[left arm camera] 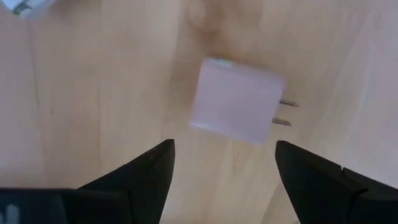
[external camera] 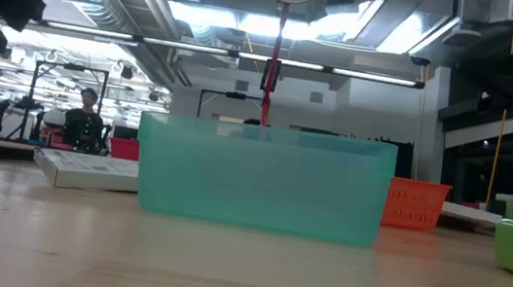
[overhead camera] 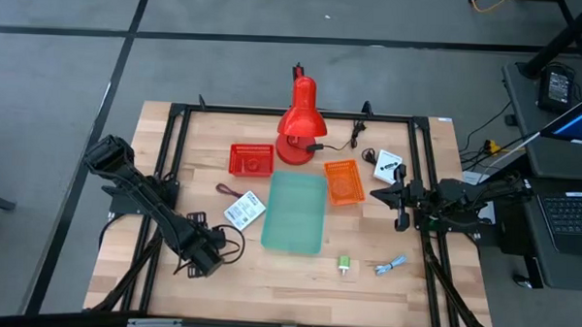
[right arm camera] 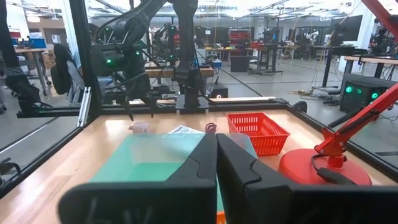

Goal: Pick and place items into bin
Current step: Put the pink charger adapter into the red basket

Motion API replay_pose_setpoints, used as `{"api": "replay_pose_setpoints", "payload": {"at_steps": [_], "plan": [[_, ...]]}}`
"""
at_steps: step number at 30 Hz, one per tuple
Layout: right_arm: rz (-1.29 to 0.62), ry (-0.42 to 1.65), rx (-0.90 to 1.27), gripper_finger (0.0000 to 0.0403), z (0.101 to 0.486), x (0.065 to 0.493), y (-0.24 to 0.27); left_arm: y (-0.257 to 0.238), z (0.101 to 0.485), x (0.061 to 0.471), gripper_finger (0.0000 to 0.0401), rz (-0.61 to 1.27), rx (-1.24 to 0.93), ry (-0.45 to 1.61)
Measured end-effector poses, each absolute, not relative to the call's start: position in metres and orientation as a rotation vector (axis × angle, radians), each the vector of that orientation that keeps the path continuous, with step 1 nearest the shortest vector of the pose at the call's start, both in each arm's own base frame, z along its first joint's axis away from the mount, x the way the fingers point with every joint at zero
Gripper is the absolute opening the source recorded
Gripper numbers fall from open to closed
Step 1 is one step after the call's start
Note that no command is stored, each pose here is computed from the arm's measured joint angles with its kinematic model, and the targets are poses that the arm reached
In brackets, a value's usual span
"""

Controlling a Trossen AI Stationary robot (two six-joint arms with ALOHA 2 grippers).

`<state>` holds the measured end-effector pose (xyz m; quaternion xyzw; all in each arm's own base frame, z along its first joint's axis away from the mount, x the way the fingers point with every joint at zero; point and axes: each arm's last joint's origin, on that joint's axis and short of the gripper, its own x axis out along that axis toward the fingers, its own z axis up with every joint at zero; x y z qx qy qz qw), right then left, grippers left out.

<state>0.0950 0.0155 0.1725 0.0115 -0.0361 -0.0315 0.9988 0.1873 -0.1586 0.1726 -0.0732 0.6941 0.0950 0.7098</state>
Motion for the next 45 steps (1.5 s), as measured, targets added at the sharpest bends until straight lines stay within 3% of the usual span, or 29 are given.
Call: {"api": "replay_pose_setpoints", "payload": {"at_steps": [13, 23, 45], "plan": [[-0.055, -0.072, 0.018, 0.0, 0.172, 0.095, 0.016, -0.158, 0.173, 0.188, 0.0273, 0.2, -0.148, 1.539], [-0.054, -0.072, 0.017, 0.0, 0.172, 0.095, 0.016, -0.165, 0.174, 0.198, 0.0274, 0.071, -0.095, 1.416], [-0.054, -0.07, 0.016, 0.0, 0.172, 0.095, 0.016, -0.165, 0.163, 0.2, 0.0274, 0.114, -0.037, 1.428]]}}
